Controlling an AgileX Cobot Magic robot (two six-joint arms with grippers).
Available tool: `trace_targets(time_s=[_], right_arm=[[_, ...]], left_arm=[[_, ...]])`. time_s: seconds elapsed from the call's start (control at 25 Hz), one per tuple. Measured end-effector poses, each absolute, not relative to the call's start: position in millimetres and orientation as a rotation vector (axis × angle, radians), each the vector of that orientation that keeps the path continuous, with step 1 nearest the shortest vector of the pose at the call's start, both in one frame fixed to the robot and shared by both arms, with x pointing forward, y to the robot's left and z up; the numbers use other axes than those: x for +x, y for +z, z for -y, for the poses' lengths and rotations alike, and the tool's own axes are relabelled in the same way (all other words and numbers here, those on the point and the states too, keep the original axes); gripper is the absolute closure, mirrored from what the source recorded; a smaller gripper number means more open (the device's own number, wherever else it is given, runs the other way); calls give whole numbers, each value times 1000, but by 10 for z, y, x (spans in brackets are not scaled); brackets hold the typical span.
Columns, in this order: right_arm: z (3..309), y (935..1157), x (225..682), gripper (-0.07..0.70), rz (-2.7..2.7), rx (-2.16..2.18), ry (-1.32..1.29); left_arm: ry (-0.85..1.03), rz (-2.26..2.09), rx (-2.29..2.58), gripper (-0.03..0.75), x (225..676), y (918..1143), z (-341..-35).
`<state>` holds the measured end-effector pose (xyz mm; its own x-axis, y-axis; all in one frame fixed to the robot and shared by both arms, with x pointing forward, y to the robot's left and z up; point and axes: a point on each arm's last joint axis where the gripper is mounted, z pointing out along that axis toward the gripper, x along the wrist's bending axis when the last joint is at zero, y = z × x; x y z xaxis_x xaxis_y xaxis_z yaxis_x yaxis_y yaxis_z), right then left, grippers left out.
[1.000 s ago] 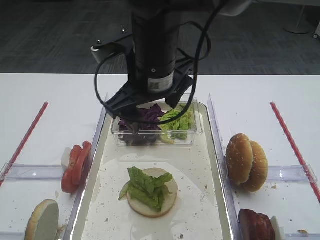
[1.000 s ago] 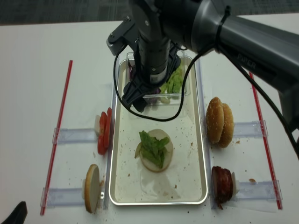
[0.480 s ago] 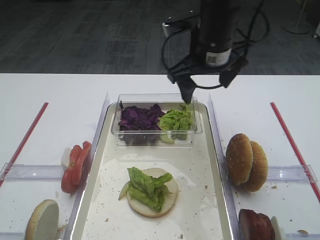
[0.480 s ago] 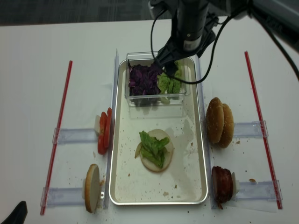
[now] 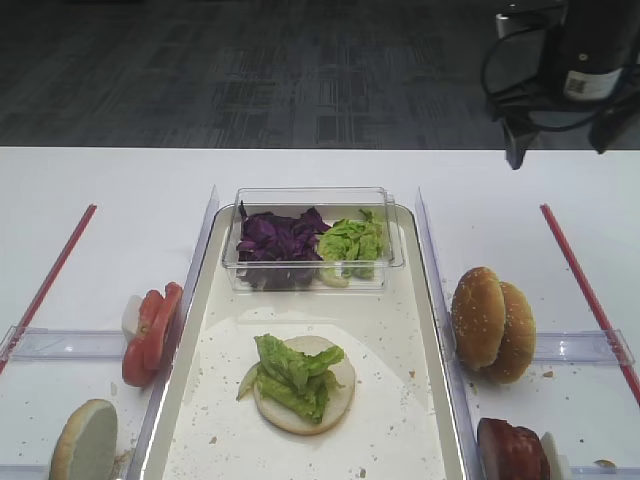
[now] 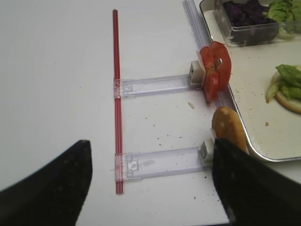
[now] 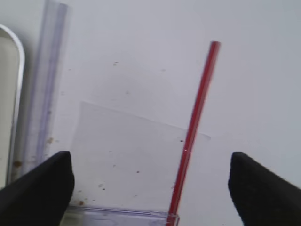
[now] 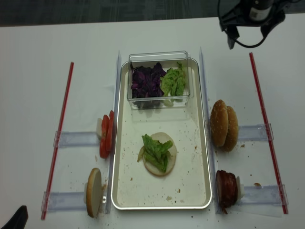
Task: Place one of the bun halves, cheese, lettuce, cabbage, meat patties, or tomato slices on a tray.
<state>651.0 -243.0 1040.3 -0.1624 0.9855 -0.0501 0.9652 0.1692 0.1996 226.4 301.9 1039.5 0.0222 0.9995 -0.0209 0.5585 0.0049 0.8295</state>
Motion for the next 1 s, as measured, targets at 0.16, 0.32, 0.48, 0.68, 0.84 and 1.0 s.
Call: trace_targets(time_s=[0.16, 0.32, 0.48, 0.68, 0.84, 1.0], right_arm=[[2859, 10403, 6547, -46, -2173, 2012, 164], [3227, 10402, 6543, -46, -2091, 2101, 163], [3377, 10403, 6533, -46, -2082, 2154, 226], [3334, 10406, 6536, -46, -2109, 2170, 292], [3325, 10421, 6528, -46, -2109, 2174, 305], [3313, 10494, 6420, -46, -2109, 2171, 310]], left_arm=[[837, -1614, 1632, 224, 2264, 10395, -3019], [837, -1614, 1632, 224, 2264, 10395, -3019], [837, -1614, 1632, 224, 2264, 10395, -3019], [837, -1614, 1632, 224, 2264, 10395, -3019], [837, -1614, 1632, 224, 2264, 10395, -3019], [837, -1614, 1632, 224, 2264, 10395, -3019]])
